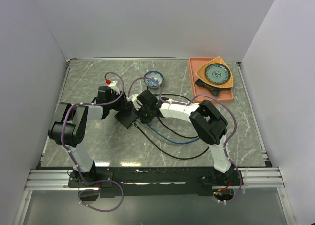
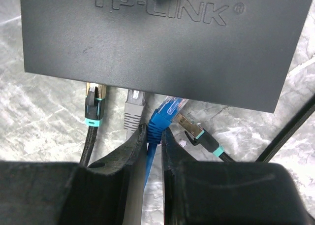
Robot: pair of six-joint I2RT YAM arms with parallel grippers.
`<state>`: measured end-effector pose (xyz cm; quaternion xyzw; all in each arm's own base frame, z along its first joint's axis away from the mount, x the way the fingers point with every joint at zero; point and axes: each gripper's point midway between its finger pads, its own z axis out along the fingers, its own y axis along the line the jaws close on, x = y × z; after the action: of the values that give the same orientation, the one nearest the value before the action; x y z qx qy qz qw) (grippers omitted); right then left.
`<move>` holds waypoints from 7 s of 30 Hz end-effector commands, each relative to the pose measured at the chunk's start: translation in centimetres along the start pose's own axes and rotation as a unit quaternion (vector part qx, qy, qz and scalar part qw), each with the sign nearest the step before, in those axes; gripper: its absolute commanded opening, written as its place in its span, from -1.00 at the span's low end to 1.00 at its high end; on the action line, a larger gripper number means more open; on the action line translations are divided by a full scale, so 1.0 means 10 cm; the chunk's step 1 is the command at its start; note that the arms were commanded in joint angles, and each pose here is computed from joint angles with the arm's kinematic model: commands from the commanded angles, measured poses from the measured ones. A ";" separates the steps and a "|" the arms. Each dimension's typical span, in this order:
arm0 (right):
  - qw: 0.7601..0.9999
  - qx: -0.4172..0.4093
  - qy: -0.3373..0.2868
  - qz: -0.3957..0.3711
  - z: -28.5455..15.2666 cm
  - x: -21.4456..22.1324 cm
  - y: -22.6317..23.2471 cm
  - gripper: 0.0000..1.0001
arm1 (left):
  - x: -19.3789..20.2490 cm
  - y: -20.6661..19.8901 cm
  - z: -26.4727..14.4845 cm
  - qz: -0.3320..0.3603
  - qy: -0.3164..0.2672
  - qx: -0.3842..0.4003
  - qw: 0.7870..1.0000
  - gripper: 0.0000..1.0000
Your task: Insert the plug into the switch port
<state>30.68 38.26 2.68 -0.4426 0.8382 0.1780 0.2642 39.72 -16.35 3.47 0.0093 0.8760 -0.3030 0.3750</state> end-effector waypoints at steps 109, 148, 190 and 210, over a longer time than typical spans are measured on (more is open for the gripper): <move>0.989 -0.027 -0.143 -0.031 -0.12 -0.33 0.50 0.13 | 0.00 -0.13 -0.83 -0.092 -0.040 -0.128 0.987 0.93; 0.986 -0.061 -0.100 0.119 -0.47 0.27 0.28 -0.05 | 0.12 -0.10 -0.77 -0.081 -0.014 -0.113 0.990 0.94; 0.963 0.117 -0.243 -0.009 -1.35 -0.07 0.44 -1.00 | 0.05 -1.68 -1.53 0.100 -0.073 0.297 0.947 0.59; 0.951 0.102 -0.292 -0.010 -1.67 -0.25 0.55 -1.00 | 0.13 -1.81 -1.24 0.079 -0.033 0.283 0.955 0.14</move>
<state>22.33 33.21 14.52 -0.3662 0.7552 0.1919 0.5087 25.42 -23.92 16.74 0.1622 0.7555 -0.5034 0.3867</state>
